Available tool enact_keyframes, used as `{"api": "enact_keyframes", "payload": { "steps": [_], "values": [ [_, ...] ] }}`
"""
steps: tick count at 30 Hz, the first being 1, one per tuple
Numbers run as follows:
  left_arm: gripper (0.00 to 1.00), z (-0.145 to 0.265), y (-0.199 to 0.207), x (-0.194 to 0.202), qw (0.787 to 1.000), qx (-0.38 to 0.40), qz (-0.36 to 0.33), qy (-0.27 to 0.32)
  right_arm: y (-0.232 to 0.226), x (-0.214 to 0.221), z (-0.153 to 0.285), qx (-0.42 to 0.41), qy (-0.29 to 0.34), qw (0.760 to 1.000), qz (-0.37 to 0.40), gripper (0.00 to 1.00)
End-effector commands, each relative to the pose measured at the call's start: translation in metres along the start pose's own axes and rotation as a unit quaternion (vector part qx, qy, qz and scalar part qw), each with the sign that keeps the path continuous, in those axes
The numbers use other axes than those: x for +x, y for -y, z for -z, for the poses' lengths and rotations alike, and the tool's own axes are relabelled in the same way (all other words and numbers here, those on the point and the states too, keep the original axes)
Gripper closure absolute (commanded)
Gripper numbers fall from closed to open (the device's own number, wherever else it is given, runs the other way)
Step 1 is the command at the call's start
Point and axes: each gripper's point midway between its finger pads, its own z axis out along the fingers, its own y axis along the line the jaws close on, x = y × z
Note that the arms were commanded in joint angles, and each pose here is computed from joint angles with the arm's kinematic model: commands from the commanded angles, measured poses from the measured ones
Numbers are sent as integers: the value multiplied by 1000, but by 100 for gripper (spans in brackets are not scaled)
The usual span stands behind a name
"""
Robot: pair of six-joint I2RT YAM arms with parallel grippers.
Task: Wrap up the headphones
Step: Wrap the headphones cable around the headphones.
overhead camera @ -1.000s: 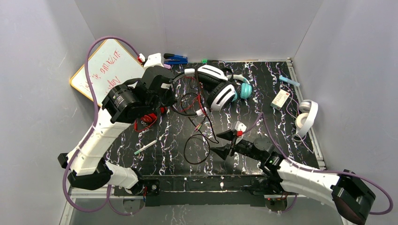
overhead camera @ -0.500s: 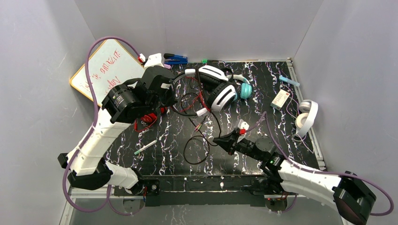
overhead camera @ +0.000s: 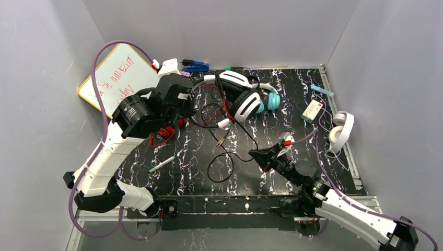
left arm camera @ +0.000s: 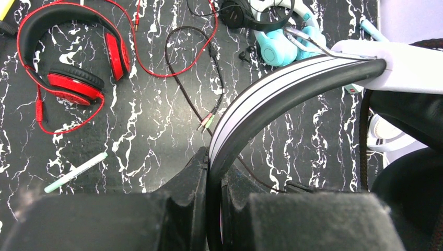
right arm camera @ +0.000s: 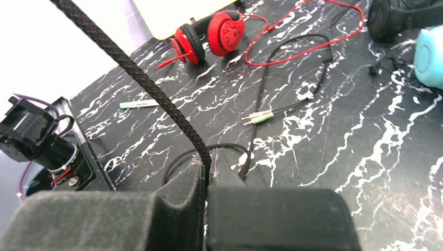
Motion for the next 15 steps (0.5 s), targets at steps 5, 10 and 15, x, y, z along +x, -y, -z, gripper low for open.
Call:
{"api": "enact_keyframes", "payload": {
  "steps": [5, 10, 15],
  "values": [
    [100, 33, 19, -33, 991, 83, 89, 52, 1, 13, 1, 16, -36, 998, -44, 99],
    [100, 41, 30, -31, 987, 122, 95, 38, -5, 20, -8, 8, -75, 996, -45, 99],
    [100, 52, 57, -15, 976, 209, 67, -1, -25, 17, -15, -40, -117, 992, -31, 99]
  ]
}}
